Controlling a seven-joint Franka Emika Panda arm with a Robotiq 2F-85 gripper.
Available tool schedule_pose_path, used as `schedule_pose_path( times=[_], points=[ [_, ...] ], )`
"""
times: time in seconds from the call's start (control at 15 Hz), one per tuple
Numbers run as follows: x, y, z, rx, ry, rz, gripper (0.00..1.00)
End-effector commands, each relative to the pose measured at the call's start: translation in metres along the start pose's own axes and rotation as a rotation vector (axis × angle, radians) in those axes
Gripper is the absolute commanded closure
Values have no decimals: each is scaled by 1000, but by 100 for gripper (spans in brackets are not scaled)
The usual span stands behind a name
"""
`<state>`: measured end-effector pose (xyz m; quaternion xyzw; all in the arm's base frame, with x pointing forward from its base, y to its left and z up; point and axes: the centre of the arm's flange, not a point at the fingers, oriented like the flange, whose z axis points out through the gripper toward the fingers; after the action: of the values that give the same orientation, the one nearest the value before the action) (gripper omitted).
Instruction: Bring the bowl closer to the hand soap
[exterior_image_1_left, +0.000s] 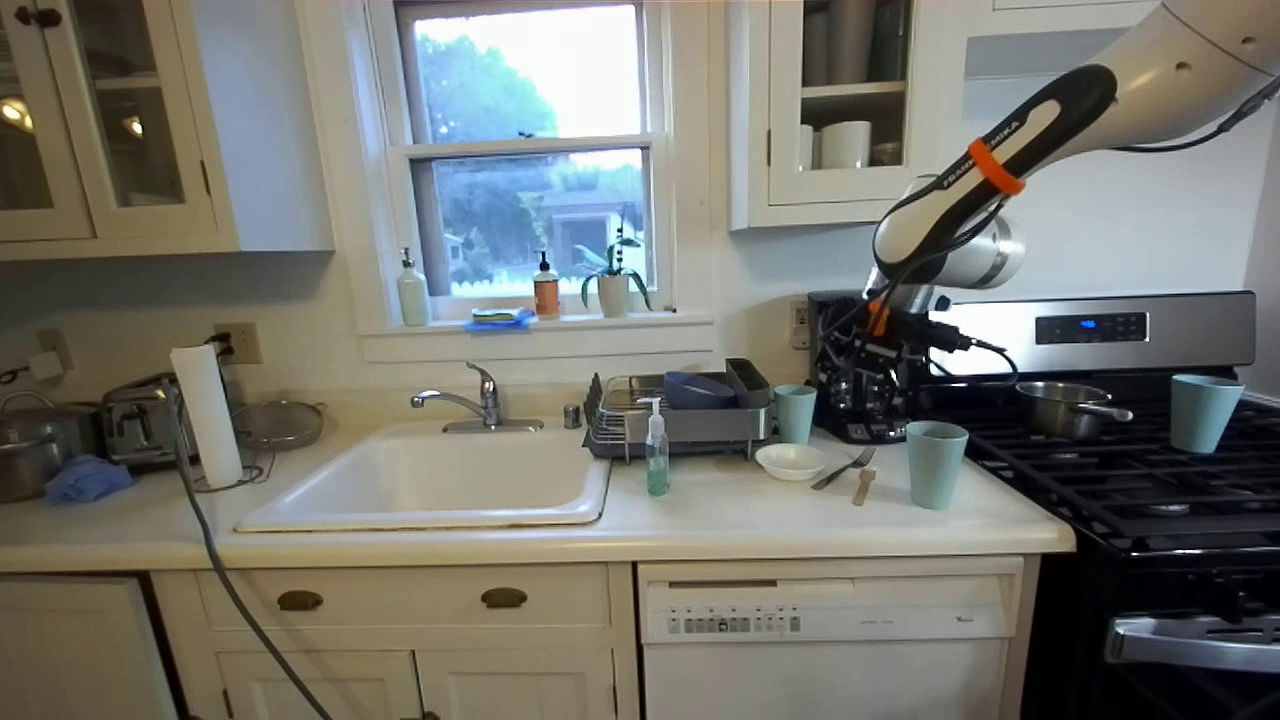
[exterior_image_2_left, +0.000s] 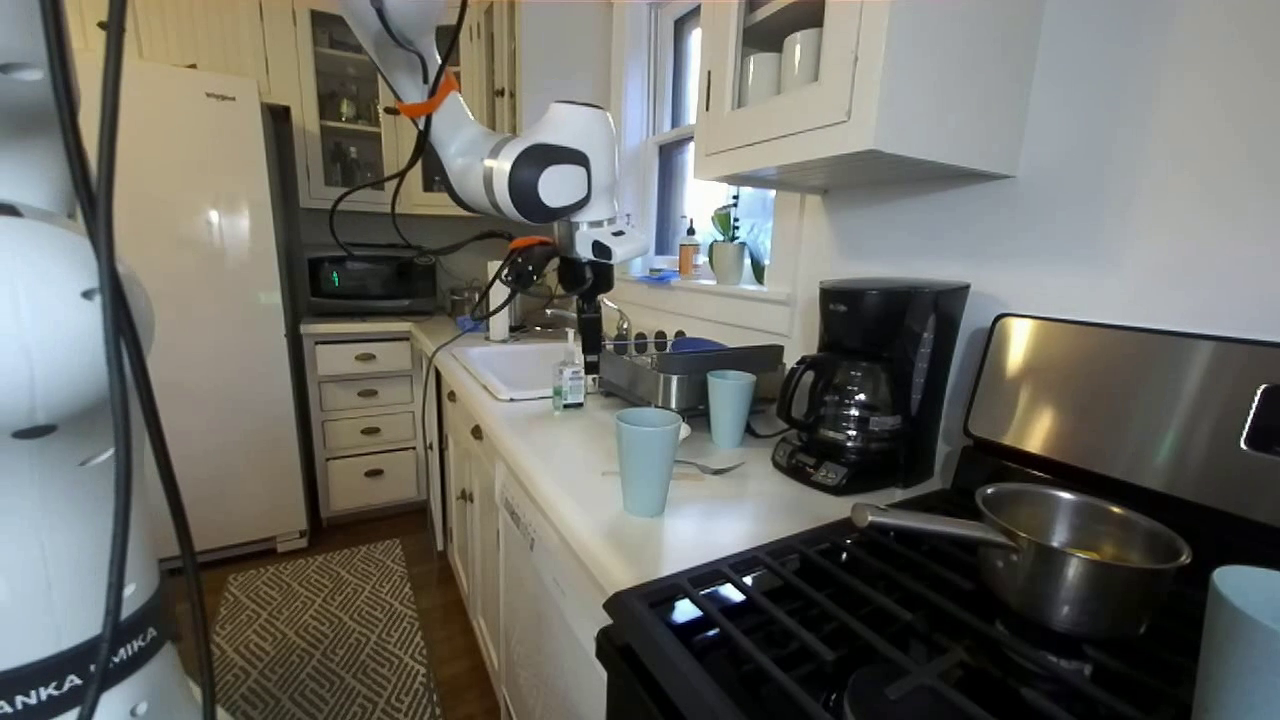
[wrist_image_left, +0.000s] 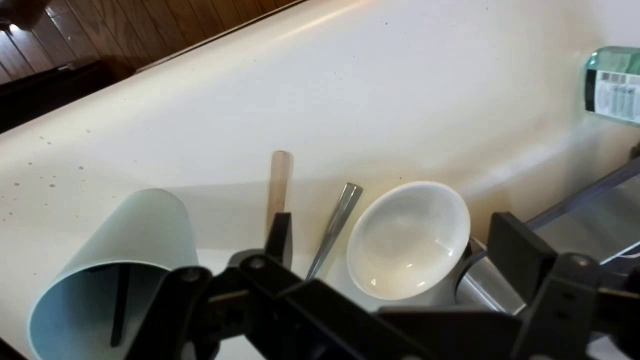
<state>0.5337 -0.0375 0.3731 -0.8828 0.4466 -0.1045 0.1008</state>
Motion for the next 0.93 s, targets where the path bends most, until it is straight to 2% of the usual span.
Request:
schedule_pose_path(
  times=[0.0, 0.33, 0.4, 0.47, 0.6, 0.87],
  points=[
    [0, 1, 7, -2, 4, 0, 0],
    [0, 0, 10, -1, 7, 1, 0],
    [2, -5, 13, 20, -21, 61, 0],
    [7, -10, 22, 40, -15, 66, 0],
    [8, -15, 37, 49, -56, 120, 0],
    [7, -21, 75, 49, -74, 228, 0]
  ],
)
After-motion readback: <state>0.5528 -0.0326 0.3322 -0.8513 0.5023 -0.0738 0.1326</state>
